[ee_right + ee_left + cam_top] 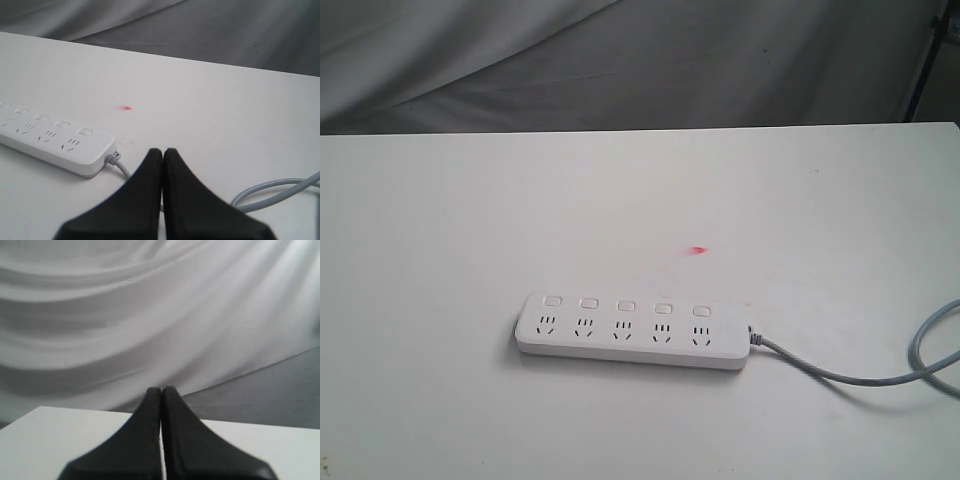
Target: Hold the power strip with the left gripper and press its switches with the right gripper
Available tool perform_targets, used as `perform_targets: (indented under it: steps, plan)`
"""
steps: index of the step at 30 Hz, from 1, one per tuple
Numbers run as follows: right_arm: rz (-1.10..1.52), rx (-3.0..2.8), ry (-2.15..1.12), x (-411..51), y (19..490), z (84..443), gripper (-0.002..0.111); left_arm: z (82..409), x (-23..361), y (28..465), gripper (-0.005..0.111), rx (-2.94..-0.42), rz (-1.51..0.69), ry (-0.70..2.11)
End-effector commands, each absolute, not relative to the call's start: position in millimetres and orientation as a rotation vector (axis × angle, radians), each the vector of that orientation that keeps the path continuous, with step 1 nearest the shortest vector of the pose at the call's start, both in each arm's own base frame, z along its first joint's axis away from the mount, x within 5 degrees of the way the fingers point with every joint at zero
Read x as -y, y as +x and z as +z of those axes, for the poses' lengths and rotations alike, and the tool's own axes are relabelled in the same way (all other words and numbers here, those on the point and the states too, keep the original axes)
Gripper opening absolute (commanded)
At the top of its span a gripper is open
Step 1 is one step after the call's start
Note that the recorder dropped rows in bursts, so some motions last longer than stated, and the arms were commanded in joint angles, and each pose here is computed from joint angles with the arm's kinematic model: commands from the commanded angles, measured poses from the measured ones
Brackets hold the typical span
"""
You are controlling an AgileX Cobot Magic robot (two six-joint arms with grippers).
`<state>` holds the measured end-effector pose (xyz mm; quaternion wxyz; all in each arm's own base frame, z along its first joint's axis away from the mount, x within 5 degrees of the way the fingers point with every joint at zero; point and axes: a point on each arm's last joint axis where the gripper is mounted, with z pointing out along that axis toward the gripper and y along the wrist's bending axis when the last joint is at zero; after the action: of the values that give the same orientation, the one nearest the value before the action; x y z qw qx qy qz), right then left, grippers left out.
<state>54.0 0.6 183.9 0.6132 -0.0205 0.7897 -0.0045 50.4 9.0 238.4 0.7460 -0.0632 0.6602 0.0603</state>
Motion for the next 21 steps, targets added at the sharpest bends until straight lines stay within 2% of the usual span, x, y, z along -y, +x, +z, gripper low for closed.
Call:
perform_targets:
  steps: [1, 4, 21]
  plan:
    - [-0.018, -1.817, -0.038, 0.0, 53.7, 183.1, 0.000, 222.2, -9.4, 53.5, 0.000, -1.484, 0.122, -0.147]
    - [-0.018, -1.817, -0.038, 0.0, 53.7, 183.1, 0.000, 209.3, -9.8, 55.5, 0.000, -1.520, 0.102, -0.169]
    - [-0.018, -1.817, -0.038, 0.0, 53.7, 183.1, 0.000, 187.9, -9.7, 53.9, 0.000, -1.747, 0.060, -0.238]
